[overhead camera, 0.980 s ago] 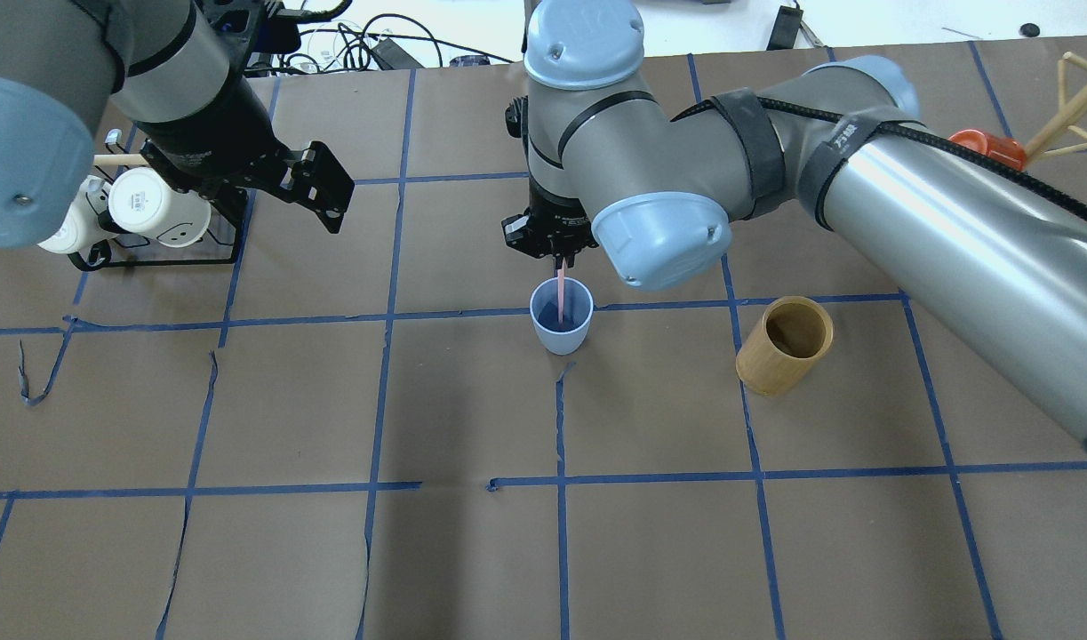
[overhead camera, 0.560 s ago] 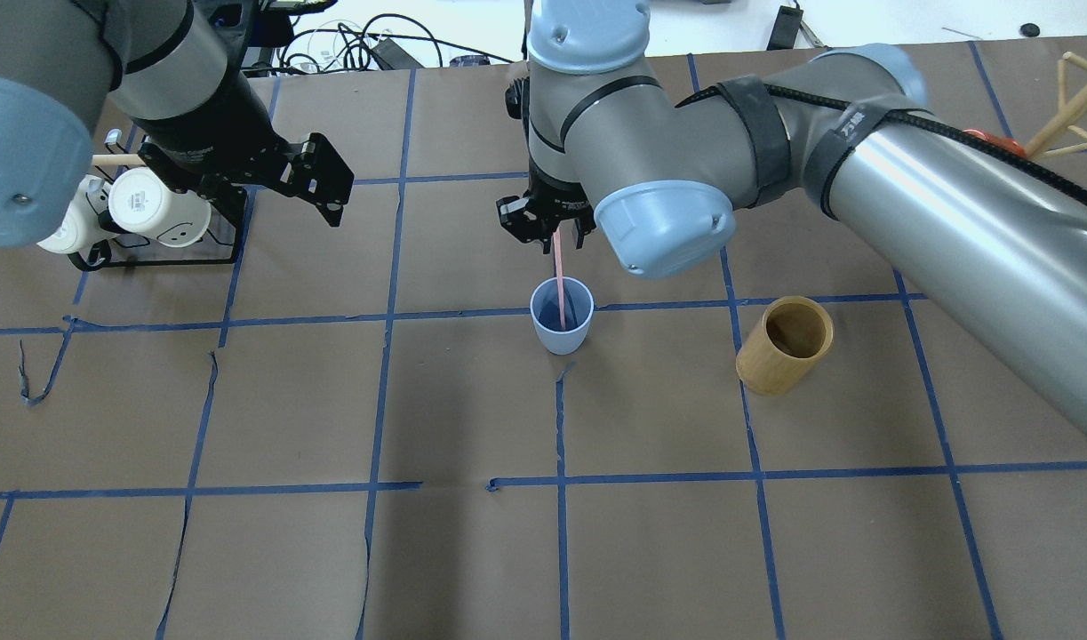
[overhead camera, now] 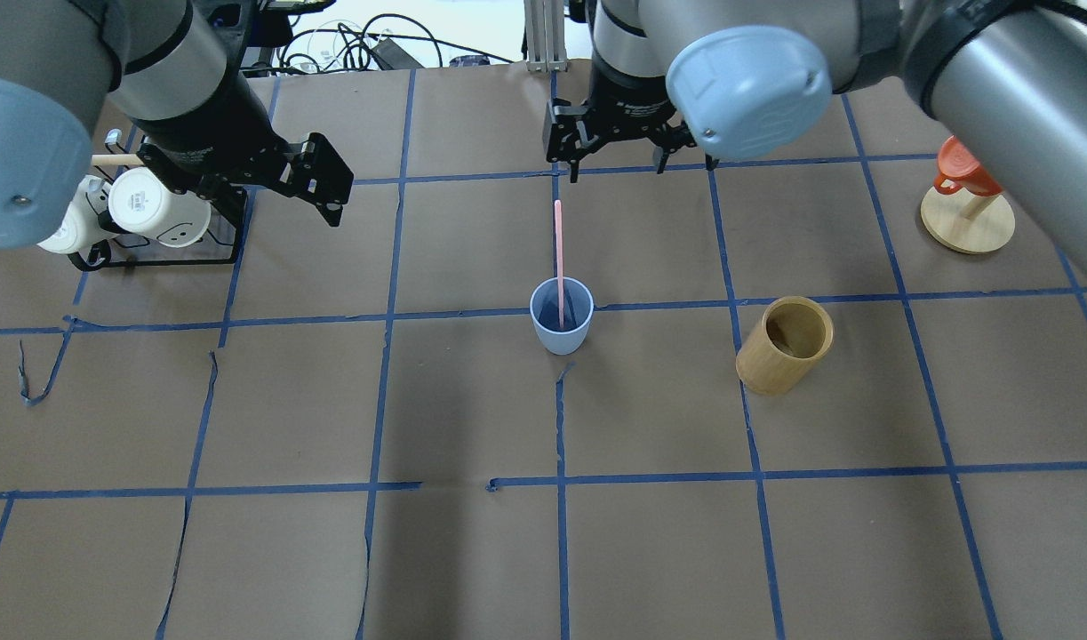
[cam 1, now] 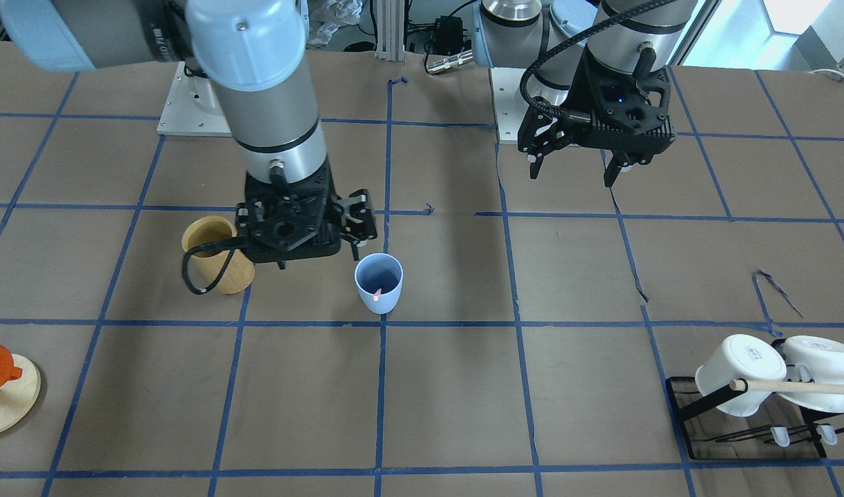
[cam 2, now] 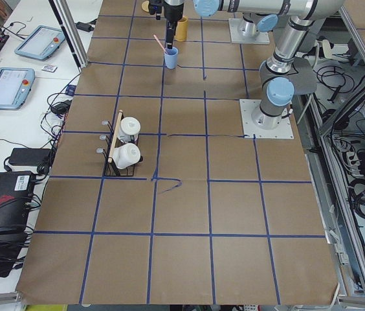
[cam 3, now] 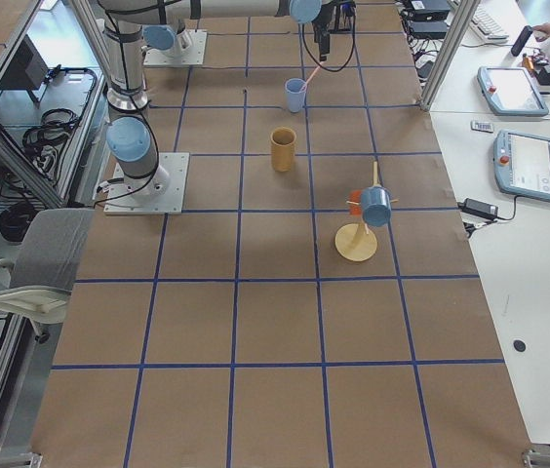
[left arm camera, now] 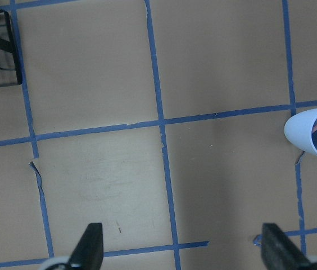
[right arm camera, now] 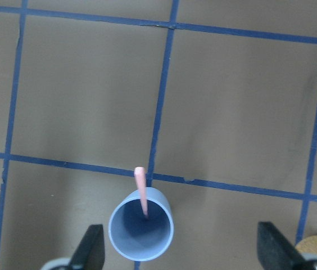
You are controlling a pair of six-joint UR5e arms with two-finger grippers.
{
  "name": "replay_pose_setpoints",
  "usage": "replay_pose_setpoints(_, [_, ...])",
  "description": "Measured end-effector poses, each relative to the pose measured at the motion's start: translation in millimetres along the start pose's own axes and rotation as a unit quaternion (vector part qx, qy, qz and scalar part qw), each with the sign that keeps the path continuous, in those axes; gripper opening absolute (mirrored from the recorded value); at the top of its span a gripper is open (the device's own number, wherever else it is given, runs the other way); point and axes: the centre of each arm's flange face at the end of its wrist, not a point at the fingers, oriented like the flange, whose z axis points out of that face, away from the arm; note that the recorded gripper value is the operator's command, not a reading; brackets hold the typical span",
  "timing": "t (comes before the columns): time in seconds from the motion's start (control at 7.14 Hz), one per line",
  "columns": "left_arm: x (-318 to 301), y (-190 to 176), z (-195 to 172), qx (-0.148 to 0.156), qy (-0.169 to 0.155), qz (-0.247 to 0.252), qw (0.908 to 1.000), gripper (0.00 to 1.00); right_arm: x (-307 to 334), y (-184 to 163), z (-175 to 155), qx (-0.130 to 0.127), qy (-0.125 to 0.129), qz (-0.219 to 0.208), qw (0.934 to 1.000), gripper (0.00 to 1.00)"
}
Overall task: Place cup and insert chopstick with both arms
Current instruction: 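Open the right gripper and raise it away from the cup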
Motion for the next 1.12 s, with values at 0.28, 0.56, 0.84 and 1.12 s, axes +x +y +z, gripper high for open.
replay_pose_setpoints(0.28, [-0.3,0.2,-0.7,0.001,0.0,0.0,1.0,1.0,65.6,21.5,-27.4,-0.029,0.025,0.007,0.9992,1.0])
replay_pose_setpoints(0.56, [-0.4,0.0,-1.6,0.003,-0.001,0.0,1.0,1.0,91.6,62.1,-41.0,-0.044,0.068,0.011,0.9967,1.0])
replay_pose_setpoints(0.84, [-0.7,-0.1,-1.7,0.003,-0.001,-0.001,1.0,1.0,93.9,70.7,-57.2,-0.007,0.063,0.014,0.9979,1.0])
replay_pose_setpoints(1.12, [-0.8,-0.1,-1.8,0.003,-0.001,0.0,1.0,1.0,89.2,71.0,-65.1,0.012,0.039,0.013,0.9991,1.0])
